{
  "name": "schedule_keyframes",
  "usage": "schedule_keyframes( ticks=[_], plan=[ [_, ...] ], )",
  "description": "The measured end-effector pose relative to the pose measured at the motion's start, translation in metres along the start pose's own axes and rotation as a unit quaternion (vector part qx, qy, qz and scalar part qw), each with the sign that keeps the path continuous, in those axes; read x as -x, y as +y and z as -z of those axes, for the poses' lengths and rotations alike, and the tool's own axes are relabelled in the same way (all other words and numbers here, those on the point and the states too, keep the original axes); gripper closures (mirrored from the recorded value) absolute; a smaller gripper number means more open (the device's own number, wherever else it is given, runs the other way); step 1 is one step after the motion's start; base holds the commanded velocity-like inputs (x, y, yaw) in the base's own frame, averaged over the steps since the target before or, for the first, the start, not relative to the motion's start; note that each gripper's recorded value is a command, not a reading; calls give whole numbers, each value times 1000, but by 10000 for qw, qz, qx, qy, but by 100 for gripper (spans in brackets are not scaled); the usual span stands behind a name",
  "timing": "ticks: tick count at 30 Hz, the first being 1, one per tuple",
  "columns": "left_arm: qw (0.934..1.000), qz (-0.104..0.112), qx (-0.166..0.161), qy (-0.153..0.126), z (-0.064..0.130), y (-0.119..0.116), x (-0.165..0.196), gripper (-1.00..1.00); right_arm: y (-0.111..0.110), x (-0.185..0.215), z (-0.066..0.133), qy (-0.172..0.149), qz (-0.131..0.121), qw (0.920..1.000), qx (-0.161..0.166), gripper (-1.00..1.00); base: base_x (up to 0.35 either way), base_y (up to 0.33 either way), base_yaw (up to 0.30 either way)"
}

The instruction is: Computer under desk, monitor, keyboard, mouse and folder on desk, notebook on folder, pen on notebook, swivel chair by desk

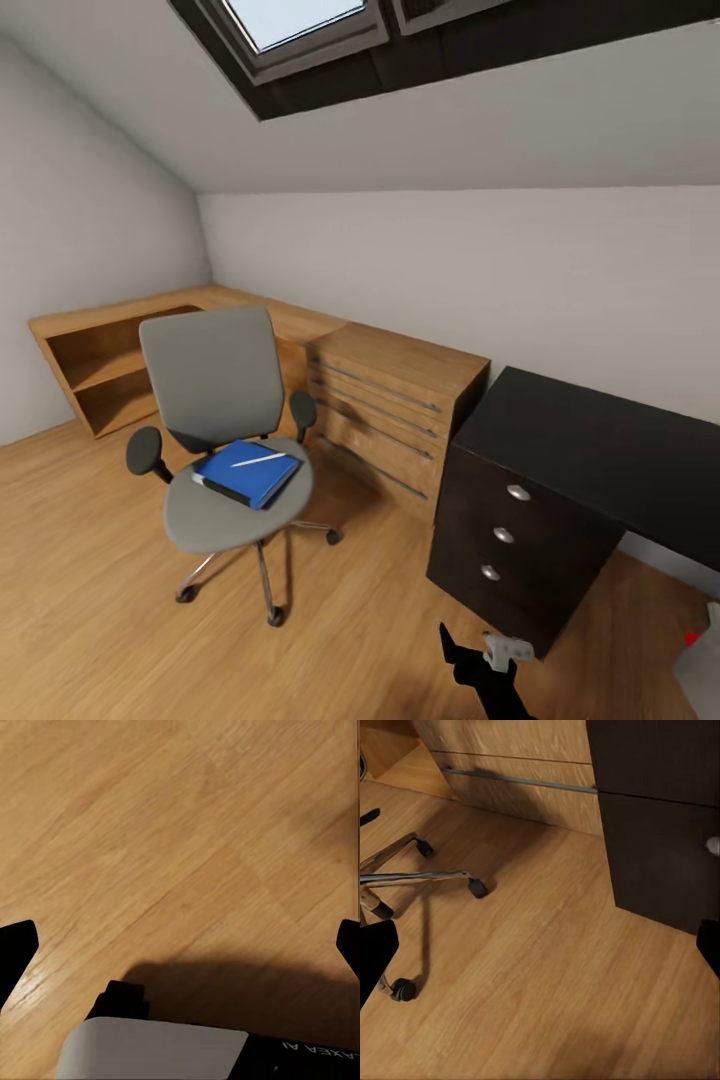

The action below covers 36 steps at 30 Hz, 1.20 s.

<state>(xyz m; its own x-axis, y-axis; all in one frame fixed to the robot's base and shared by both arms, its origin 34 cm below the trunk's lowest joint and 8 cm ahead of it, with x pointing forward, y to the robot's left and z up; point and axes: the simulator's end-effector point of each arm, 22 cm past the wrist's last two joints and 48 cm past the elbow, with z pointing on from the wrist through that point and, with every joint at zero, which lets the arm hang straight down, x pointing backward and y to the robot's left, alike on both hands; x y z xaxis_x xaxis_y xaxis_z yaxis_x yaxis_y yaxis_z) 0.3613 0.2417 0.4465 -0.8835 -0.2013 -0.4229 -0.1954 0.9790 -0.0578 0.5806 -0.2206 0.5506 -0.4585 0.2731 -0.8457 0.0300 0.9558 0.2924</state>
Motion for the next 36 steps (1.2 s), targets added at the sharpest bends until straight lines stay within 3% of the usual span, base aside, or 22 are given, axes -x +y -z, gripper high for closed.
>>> schedule_keyframes(
  ticks=[3,9,20,36],
  plan=[
    [9997,51,78,-245,5,6,-1,-100,10,2,2,73,222,9995,196,-100,0,0,-277],
    [9985,100,154,-523,16,13,5,-100,17,11,6,90,306,9991,273,-100,0,0,-280],
    [9976,244,268,-582,33,21,17,-100,24,28,14,100,309,9991,286,-100,-57,6,-282],
    [9974,272,280,-601,57,20,31,-100,33,54,25,72,313,9991,293,-100,-266,176,-280]
  ],
)
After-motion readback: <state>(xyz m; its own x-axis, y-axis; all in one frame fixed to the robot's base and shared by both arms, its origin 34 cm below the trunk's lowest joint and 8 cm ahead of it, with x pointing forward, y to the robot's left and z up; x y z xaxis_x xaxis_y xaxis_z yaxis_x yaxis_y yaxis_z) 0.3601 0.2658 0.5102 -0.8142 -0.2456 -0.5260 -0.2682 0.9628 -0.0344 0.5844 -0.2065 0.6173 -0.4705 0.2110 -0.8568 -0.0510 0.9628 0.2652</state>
